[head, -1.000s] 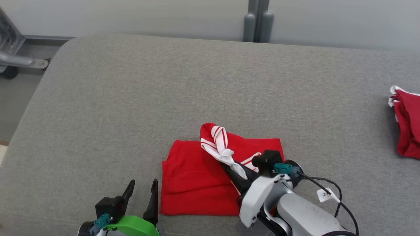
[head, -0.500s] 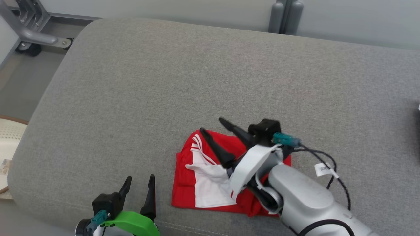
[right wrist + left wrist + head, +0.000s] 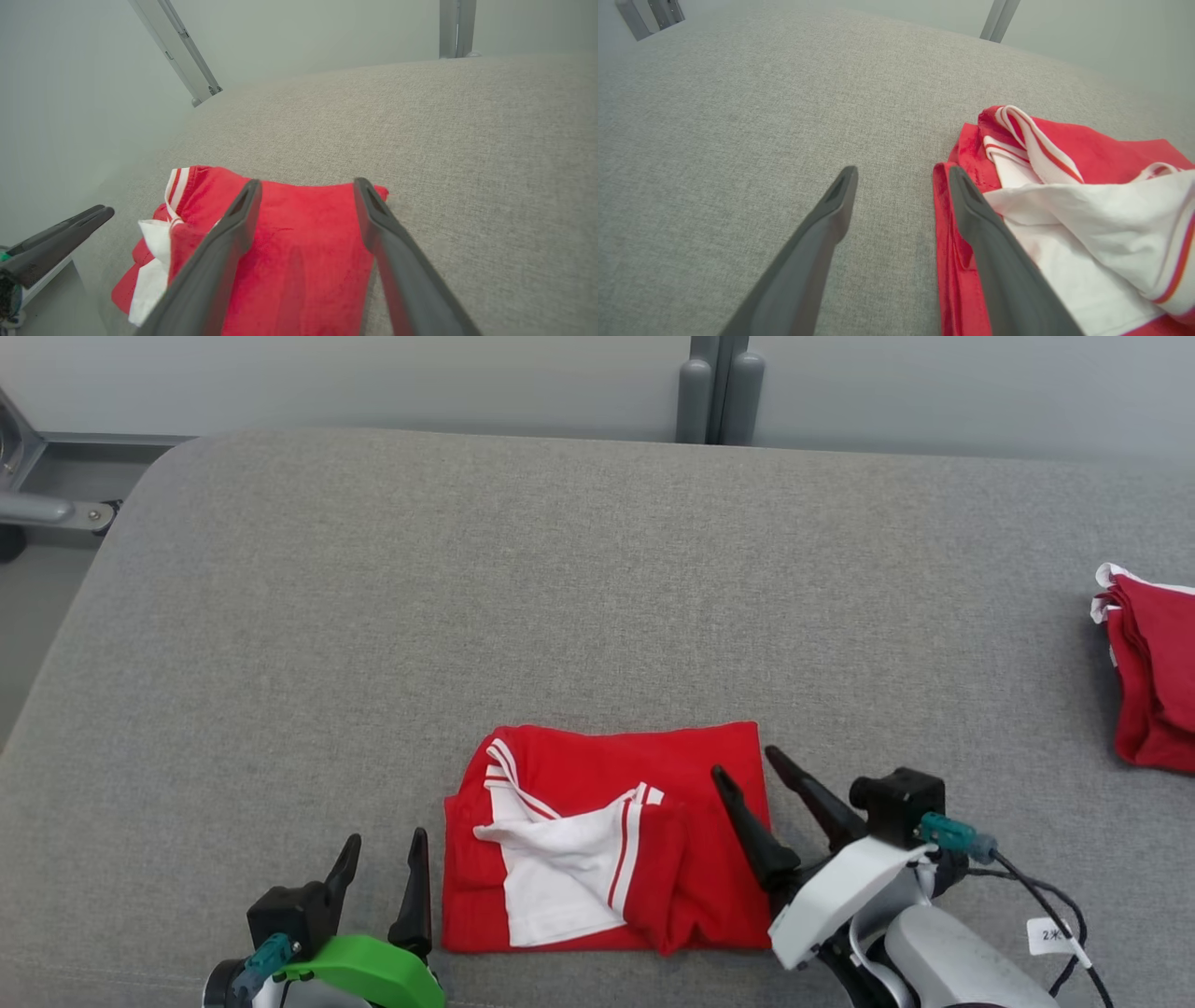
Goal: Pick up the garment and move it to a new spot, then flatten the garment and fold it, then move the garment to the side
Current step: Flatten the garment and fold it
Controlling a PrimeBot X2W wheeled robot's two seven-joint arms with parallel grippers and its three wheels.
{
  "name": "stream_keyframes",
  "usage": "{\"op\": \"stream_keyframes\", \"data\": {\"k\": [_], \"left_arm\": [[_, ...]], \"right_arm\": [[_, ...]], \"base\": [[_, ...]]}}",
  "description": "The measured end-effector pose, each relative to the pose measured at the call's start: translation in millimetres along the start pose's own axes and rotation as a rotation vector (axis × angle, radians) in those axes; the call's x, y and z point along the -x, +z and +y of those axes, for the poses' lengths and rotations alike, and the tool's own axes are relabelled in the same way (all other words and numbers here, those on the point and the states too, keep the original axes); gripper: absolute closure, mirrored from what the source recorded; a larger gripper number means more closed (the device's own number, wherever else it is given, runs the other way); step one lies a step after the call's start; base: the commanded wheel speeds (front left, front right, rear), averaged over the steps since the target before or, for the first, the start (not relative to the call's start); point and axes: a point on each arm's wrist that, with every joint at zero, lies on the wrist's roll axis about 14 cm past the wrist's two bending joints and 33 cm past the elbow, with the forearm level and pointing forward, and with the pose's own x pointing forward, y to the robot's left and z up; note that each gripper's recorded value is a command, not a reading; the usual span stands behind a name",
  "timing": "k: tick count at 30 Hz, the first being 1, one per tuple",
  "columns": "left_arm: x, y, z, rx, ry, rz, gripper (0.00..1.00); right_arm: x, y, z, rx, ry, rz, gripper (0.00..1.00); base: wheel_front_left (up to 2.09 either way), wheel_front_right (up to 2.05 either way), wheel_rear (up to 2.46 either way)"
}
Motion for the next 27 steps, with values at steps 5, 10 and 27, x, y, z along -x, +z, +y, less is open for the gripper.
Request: {"op": "stream_keyframes", "data": {"k": [5,10,27], "left_arm": [[0.8,0.2,-1.0,-0.004,-0.006,-0.001,0.00],[3.5,0.0,3.7,-0.004,0.009,-0.002,0.00],[7.8,-2.8,14.3,0.001,0.043,0.006,0.00]], "right_arm": [[8.0,-11.4,35.1,-0.056,0.095,0.024,0.00],[12.8,-24.1,45.5,-0.062,0.146,0.072,0.00],[17.2,-50.2,144.6,-0.076,0.502,0.225,0.00]], "base": [[0.00,0.00,0.00],[0.00,0.00,0.00],[0.00,0.00,0.00]]}}
